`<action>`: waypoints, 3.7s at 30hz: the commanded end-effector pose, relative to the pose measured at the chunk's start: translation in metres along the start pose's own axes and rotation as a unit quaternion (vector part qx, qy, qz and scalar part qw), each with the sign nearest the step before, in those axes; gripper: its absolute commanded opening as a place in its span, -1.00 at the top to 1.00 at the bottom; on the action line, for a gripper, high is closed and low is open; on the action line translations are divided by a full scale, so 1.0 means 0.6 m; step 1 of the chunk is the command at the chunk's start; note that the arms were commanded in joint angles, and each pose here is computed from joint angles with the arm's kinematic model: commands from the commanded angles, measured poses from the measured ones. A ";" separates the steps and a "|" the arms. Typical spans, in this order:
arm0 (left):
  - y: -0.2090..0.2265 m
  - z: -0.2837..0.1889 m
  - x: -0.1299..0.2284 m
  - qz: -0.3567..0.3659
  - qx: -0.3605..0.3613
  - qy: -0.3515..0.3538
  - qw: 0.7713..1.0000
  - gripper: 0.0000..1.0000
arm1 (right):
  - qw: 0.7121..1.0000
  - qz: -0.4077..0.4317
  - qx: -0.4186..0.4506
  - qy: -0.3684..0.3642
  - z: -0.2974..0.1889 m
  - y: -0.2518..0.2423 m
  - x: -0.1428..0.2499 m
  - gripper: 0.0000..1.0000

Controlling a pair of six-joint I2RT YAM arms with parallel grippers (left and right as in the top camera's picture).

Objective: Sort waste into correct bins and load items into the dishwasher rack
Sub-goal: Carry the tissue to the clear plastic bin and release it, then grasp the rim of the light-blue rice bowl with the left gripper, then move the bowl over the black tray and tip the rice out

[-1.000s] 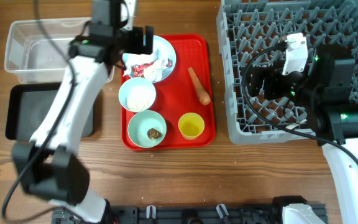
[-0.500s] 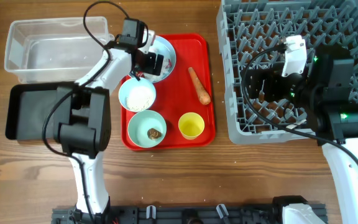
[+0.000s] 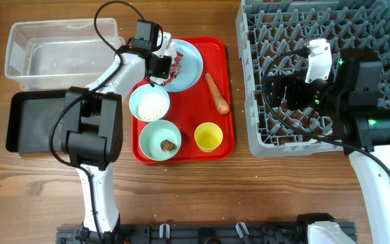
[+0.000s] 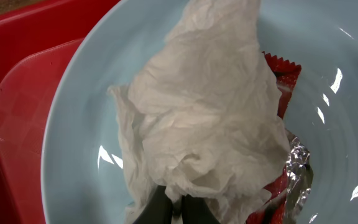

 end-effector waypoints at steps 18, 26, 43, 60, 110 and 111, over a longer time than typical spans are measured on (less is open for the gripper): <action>0.213 -0.379 -0.104 -0.190 -0.116 -0.203 0.953 0.92 | 1.000 -0.005 -0.009 -0.006 -0.001 0.005 -0.010 -0.97; 0.382 -0.190 -0.035 -0.266 -0.161 -0.112 0.944 -0.54 | 1.000 -0.005 -0.009 -0.006 -0.001 0.005 -0.010 -0.93; 0.215 -0.444 -0.033 -0.235 -0.003 -0.132 0.963 -1.00 | 1.000 -0.005 -0.011 -0.006 -0.001 0.006 -0.010 -0.96; -0.069 -0.320 0.101 -0.245 -0.025 0.067 0.967 -0.68 | 1.000 -0.003 -0.025 -0.002 -0.001 0.011 -0.007 -0.99; -0.090 -0.091 0.159 -0.142 -0.049 0.186 0.971 0.92 | 0.999 0.017 -0.022 0.017 0.004 0.008 0.004 -1.00; -0.090 -0.091 0.159 -0.142 -0.049 0.186 0.971 0.92 | 0.999 0.017 -0.022 0.017 0.004 0.008 0.004 -1.00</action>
Point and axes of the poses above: each gripper's point midway between its finger pads, its own z axis out along the fingers, its own y axis along the line the jaws close on, x = y × z, the point moved 6 cm from there along -z, back along the fingers, and after that the axes turned 7 degrees about -z, right-handed, at the moved point
